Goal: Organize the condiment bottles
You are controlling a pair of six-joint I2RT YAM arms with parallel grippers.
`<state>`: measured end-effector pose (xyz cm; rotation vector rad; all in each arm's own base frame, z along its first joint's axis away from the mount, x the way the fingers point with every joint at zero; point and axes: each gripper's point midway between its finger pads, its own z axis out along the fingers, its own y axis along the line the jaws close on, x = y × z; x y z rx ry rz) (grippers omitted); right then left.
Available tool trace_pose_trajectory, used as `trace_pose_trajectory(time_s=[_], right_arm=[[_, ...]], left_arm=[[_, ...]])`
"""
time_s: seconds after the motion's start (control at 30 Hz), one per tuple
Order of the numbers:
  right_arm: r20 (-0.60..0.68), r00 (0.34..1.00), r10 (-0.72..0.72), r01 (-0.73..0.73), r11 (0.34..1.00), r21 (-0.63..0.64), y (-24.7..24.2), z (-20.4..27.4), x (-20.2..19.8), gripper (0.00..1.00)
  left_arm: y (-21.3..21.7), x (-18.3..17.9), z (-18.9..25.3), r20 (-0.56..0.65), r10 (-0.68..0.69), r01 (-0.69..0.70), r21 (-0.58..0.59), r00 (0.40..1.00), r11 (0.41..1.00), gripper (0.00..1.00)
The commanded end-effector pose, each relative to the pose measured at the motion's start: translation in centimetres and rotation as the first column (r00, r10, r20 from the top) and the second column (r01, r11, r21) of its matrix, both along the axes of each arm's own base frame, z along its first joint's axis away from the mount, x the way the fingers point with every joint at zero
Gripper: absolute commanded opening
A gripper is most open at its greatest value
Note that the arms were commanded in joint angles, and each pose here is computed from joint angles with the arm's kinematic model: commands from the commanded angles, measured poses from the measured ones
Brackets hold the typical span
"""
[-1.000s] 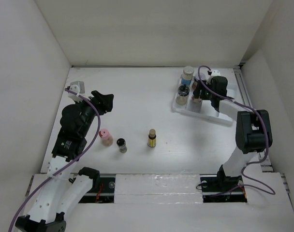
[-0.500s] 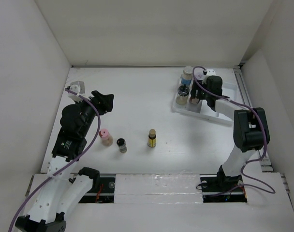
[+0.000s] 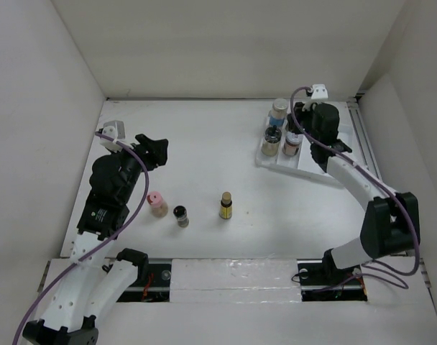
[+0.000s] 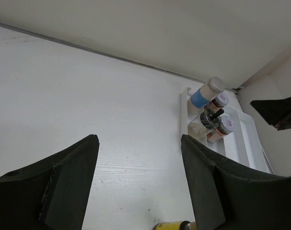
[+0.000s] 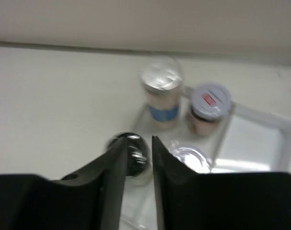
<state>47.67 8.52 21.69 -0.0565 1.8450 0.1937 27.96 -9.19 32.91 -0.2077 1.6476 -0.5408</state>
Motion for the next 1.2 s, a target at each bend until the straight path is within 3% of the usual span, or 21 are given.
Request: trace_pose_trajectory(time_s=[0.0, 0.07, 0.13, 0.17, 0.2, 0.23, 0.37, 0.47, 0.63, 0.8, 1.17], right_arm=[[0.153, 0.966, 0.211, -0.217, 0.976, 0.027, 7.7, 5.8, -2.9, 0.27], [0.166, 0.903, 0.396, -0.402, 0.915, 0.002, 13.3, 6.3, -4.8, 0.18], [0.16, 0.811, 0.563, -0.568, 0.823, -0.016, 20.5, 6.8, -7.4, 0.16], [0.144, 0.768, 0.624, -0.627, 0.778, -0.035, 22.7, 6.6, -8.5, 0.21], [0.138, 0.677, 0.723, -0.726, 0.686, -0.037, 26.5, 6.6, -11.2, 0.27], [0.164, 0.63, 0.759, -0.763, 0.644, -0.049, 28.6, 8.1, -12.0, 0.42], [0.075, 0.482, 0.873, -0.872, 0.486, -0.05, 36.2, 5.2, -15.9, 0.77], [0.007, 0.398, 0.917, -0.914, 0.398, -0.077, 39.7, 4.2, -18.8, 0.87], [-0.149, 0.292, 0.945, -0.956, 0.282, -0.084, 43.3, -0.6, -22.3, 0.93], [-0.229, 0.253, 0.94, -0.965, 0.228, -0.127, 45.9, -2.8, -24.9, 0.96], [-0.302, 0.321, 0.898, -0.945, 0.285, -0.158, 48.1, -8.1, -22.1, 0.98]], left_arm=[[0.8, 0.4, 1.2, 0.029, 0.053, -0.052, -0.025, 0.998, 0.998, 0.65], [1.8, 0.6, 0.7, -0.001, 0.122, -0.122, -0.058, 0.993, 0.991, 0.65], [3.0, 0.2, 1.4, -0.007, 0.192, -0.192, -0.086, 0.981, 0.978, 0.65], [3.7, -0.1, 1.8, -0.013, 0.232, -0.232, -0.125, 0.973, 0.965, 0.65], [5.2, -0.2, 2.3, -0.015, 0.315, -0.314, -0.14, 0.949, 0.939, 0.65], [6.2, -1.1, 3.1, -0.001, 0.353, -0.349, -0.167, 0.936, 0.922, 0.65], [8.7, -3.3, 4.3, 0.046, 0.457, -0.435, -0.237, 0.888, 0.869, 0.67], [9.6, -4.3, 4.8, 0.068, 0.486, -0.454, -0.261, 0.871, 0.852, 0.71], [10.3, -5.0, 5.5, 0.076, 0.513, -0.477, -0.273, 0.855, 0.836, 0.76], [10.7, -5.7, 6.1, 0.098, 0.523, -0.477, -0.297, 0.847, 0.828, 0.77], [9.9, -6.0, 6.6, 0.129, 0.476, -0.424, -0.296, 0.87, 0.856, 0.77]])
